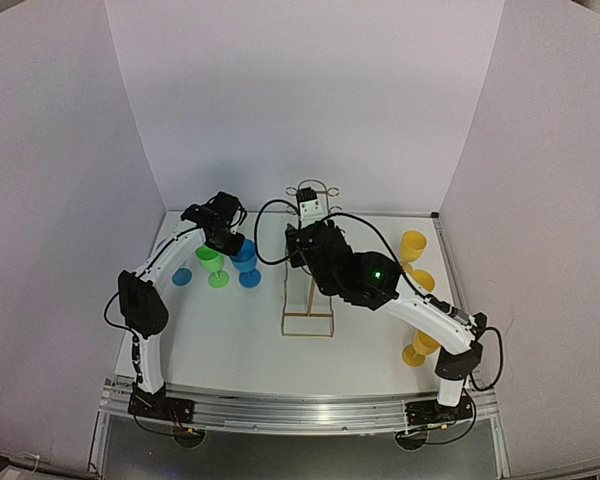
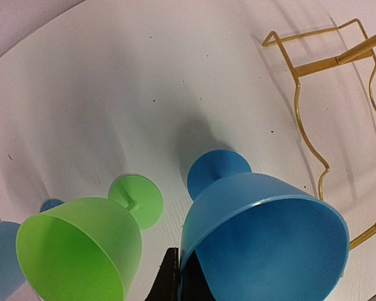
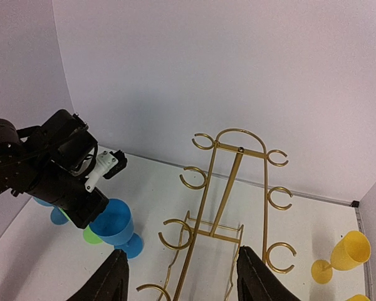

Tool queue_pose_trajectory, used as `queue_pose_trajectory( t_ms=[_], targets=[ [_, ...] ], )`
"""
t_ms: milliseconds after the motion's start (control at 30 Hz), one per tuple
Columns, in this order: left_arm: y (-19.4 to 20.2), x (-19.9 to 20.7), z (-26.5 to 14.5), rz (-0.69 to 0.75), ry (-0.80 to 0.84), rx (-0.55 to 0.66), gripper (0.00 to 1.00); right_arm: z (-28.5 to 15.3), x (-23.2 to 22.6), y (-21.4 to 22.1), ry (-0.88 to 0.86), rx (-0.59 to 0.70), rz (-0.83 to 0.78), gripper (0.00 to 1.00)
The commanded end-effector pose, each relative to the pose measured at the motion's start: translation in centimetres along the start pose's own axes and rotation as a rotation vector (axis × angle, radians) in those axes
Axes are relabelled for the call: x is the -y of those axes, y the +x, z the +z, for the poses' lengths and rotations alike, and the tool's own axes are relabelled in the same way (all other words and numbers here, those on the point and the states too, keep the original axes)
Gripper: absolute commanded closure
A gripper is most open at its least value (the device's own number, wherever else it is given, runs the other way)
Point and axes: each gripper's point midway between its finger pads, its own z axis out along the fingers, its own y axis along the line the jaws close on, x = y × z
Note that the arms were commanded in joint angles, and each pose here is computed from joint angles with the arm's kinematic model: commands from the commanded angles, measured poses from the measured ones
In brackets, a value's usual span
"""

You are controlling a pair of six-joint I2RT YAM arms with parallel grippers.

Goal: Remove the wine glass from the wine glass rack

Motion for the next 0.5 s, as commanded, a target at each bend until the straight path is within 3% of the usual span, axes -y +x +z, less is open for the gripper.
queue_pose_trajectory(
  t_ms=[0, 467],
  targets=[
    [-2.0, 0.6, -0.1, -0.021, 0.033, 0.05, 1.0, -1.2, 1.5, -1.7, 0.014, 0.037, 0.046, 0.46],
    [-0.9, 0.9, 2.7, -0.023, 0.038, -0.01, 1.0, -1.5, 1.5, -1.8, 0.003, 0.037, 0.048, 0.45]
  ],
)
